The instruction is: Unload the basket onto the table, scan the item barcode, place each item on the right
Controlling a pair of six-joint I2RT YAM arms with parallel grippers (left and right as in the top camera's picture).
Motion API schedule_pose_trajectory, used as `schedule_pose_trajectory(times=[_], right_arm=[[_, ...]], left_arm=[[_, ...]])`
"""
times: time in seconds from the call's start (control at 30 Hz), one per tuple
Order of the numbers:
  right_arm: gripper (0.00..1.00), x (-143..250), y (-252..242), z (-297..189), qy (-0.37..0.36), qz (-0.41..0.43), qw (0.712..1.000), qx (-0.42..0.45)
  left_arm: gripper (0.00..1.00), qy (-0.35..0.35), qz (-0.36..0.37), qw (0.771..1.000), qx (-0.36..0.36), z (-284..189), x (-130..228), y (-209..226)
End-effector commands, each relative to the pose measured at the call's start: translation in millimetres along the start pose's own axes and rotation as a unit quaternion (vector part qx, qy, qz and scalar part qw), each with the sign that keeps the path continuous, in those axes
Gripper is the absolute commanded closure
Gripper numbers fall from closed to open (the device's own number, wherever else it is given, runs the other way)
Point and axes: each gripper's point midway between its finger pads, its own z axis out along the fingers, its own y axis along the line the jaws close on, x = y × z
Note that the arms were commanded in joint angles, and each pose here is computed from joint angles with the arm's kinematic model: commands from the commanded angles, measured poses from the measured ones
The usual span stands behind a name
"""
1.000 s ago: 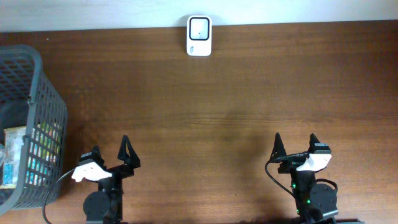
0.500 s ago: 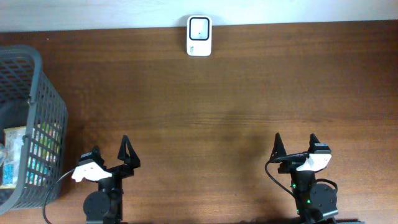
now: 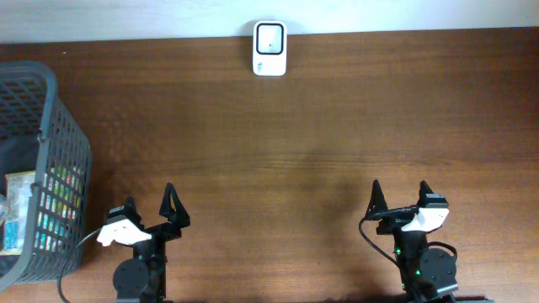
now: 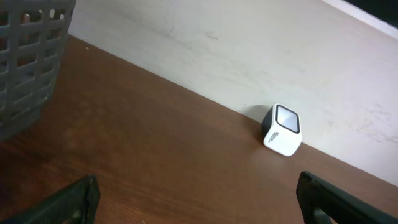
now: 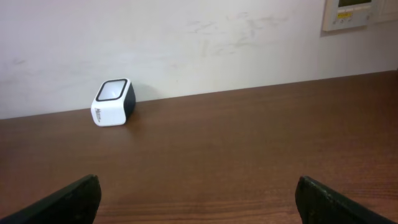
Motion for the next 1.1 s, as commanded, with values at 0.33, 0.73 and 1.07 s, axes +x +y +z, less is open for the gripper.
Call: schedule_pose_trajectory(times=[0.33, 0.73, 1.07], right_arm=[[0.01, 4, 5, 0, 0.005, 0.002, 1.000, -0.018], [0.01, -44, 16, -9, -0.031, -0.044, 0.998, -0.038], [0.01, -18, 18, 35, 0.086, -0.065, 0.994, -0.013]], left_arm=[[0.01, 0.001, -0.001, 1.000, 0.002, 0, 2, 0], [0.01, -0.028, 0.106, 0.994, 0.012, -4, -34, -17], [0.01, 0.091, 0.164, 0.982, -0.022, 42, -157, -83]])
